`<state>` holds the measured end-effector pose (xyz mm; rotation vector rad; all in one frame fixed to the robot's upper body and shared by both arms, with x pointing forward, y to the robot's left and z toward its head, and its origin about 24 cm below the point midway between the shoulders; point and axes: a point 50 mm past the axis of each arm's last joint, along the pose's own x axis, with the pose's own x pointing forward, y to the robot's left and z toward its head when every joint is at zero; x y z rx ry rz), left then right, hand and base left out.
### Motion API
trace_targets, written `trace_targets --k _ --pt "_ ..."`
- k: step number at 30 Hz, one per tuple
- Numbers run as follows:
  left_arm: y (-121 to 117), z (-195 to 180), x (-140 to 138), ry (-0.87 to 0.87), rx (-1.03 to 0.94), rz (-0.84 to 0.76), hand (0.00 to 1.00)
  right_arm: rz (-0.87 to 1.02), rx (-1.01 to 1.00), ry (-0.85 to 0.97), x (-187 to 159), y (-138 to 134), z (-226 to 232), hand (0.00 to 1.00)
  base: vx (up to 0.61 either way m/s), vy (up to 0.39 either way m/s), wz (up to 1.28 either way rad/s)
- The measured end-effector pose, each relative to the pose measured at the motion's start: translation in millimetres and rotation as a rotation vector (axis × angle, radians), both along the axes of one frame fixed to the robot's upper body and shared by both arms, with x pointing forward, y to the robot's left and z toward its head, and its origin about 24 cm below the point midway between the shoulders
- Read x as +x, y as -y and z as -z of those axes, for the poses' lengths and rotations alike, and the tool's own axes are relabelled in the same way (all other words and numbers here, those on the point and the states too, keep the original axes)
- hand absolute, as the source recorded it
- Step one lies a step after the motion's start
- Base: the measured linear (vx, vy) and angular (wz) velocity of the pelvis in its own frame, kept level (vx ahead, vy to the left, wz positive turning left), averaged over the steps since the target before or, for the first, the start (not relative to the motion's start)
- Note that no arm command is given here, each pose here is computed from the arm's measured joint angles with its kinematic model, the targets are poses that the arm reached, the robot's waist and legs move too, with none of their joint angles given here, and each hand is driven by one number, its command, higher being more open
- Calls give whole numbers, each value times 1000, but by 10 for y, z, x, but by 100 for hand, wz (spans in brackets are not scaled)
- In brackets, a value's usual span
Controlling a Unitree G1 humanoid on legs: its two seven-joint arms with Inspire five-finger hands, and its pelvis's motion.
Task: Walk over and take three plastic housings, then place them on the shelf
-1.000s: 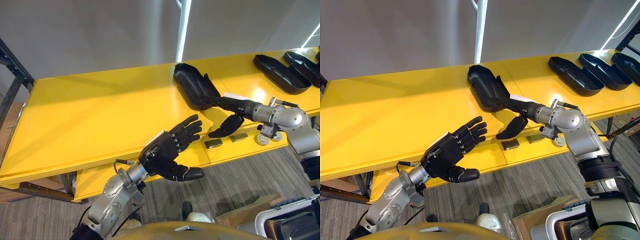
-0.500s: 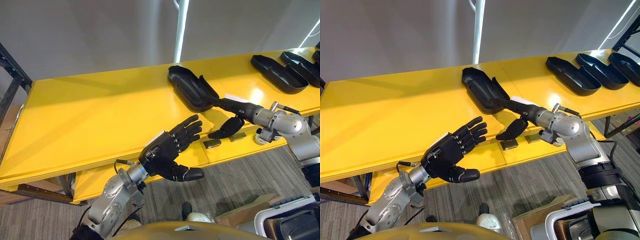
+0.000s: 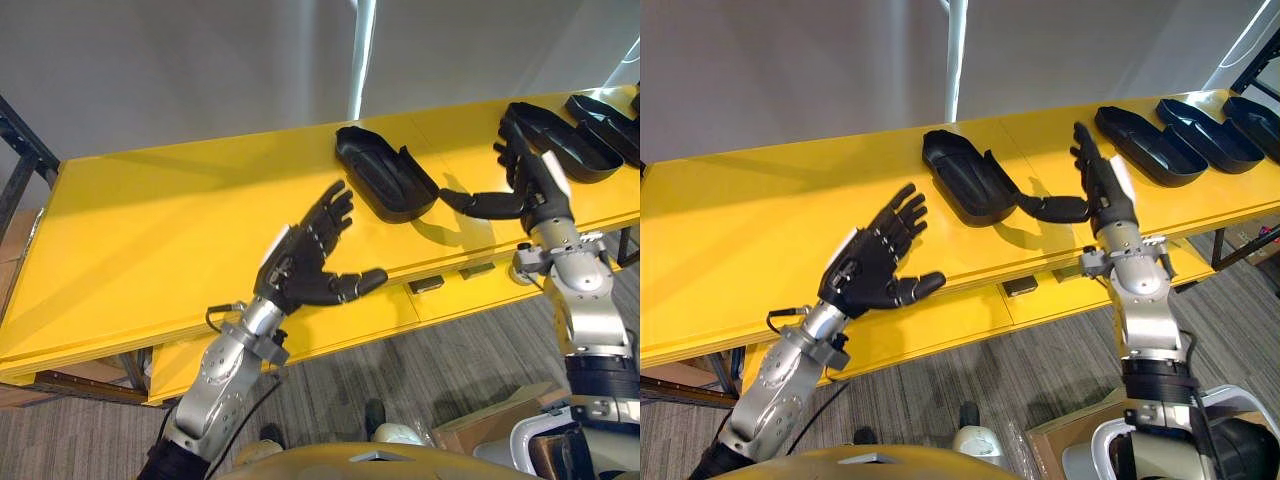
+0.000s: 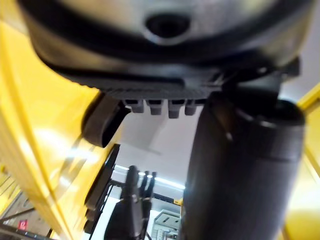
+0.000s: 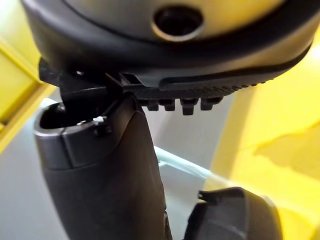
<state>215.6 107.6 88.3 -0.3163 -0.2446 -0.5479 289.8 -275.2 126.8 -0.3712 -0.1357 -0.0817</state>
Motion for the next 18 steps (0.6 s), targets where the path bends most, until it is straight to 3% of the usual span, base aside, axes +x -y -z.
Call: trace_targets --k 11,18 --pt "149 -552 369 188 -33 -101 100 -126 161 20 168 -187 -91 100 -25 -12 -1" --pt "219 -654 626 184 -20 -157 100 -229 230 30 327 -290 -202 100 -66 -18 -3"
